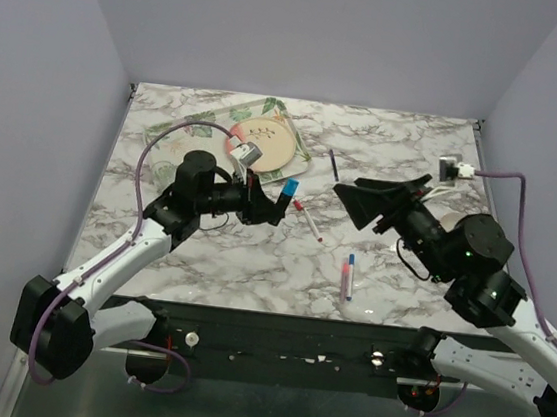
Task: Insert the pens into the pen caps
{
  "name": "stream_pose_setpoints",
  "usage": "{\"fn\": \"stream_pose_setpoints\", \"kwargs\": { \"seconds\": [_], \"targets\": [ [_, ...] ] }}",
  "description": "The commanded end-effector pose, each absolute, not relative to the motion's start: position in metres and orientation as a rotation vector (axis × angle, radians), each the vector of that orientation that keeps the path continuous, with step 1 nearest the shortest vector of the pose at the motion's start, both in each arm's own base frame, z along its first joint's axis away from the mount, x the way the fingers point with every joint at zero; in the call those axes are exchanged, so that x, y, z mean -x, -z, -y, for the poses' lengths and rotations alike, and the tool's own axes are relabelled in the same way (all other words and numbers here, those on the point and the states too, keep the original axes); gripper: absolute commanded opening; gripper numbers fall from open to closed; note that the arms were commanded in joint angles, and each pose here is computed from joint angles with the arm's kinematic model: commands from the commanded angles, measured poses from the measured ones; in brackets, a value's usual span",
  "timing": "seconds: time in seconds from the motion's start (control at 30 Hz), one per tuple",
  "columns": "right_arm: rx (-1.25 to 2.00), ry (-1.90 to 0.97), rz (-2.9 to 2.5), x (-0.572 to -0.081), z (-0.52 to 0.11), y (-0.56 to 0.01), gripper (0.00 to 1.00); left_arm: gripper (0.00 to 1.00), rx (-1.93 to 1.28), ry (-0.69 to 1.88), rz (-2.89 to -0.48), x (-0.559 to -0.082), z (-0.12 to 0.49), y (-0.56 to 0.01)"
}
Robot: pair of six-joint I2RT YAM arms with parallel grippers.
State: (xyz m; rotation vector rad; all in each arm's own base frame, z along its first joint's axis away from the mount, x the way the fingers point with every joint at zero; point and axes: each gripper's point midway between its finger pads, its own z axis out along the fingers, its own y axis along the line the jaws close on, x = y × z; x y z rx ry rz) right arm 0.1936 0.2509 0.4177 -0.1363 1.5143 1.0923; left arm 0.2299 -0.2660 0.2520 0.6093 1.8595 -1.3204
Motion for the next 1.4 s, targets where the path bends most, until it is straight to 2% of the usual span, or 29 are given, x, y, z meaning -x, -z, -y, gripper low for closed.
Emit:
{"fn": "stream_pose_setpoints", "kwargs": {
  "seconds": [0.0,0.03,0.17,0.43,0.53,0.7,0.97,1.03,1.1,1.23,1.37],
  "targets": [
    [-0.048,-0.933,-1.602,-0.207,-0.213,-0.377,0.83,0.01,-0.324,1.164,-2.062,-0.233,0.269,-0.195],
    [-0.073,-0.936,-1.602,-0.206,-0.208,-0.374,0.84,0.01,-0.244,1.091,-2.11,-0.24,0.27,-0.179],
    [-0.069,-0.918,-1.666,-0.204,-0.209,-0.345,0.85,0.0,-0.091,1.094,-2.262,-0.227,0.301,-0.145],
    [-0.099,-0.863,-1.781,-0.206,-0.21,-0.312,0.85,0.0,0.181,1.137,-2.336,-0.218,0.346,-0.11],
    [-0.114,-0.867,-1.798,-0.206,-0.211,-0.307,0.85,0.05,0.14,1.118,-2.385,-0.212,0.362,-0.091],
    [-0.122,-0.847,-1.806,-0.207,-0.208,-0.301,0.85,0.07,0.11,1.075,-2.493,-0.199,0.38,-0.06],
    [-0.108,-0.801,-1.809,-0.209,-0.203,-0.3,0.85,0.23,0.137,0.996,-2.649,-0.178,0.388,-0.03],
    [-0.086,-0.776,-1.82,-0.209,-0.202,-0.297,0.86,0.34,0.189,0.98,-2.661,-0.175,0.382,-0.03],
    [-0.075,-0.754,-1.835,-0.21,-0.203,-0.295,0.86,0.39,0.212,1.002,-2.643,-0.174,0.381,-0.043],
    [-0.05,-0.701,-1.862,-0.213,-0.201,-0.29,0.86,0.6,0.218,1.031,-2.604,-0.175,0.384,-0.067],
    [-0.023,-0.641,-1.871,-0.218,-0.2,-0.286,0.86,0.64,0.219,1.001,-2.543,-0.177,0.373,-0.091]
  ]
}}
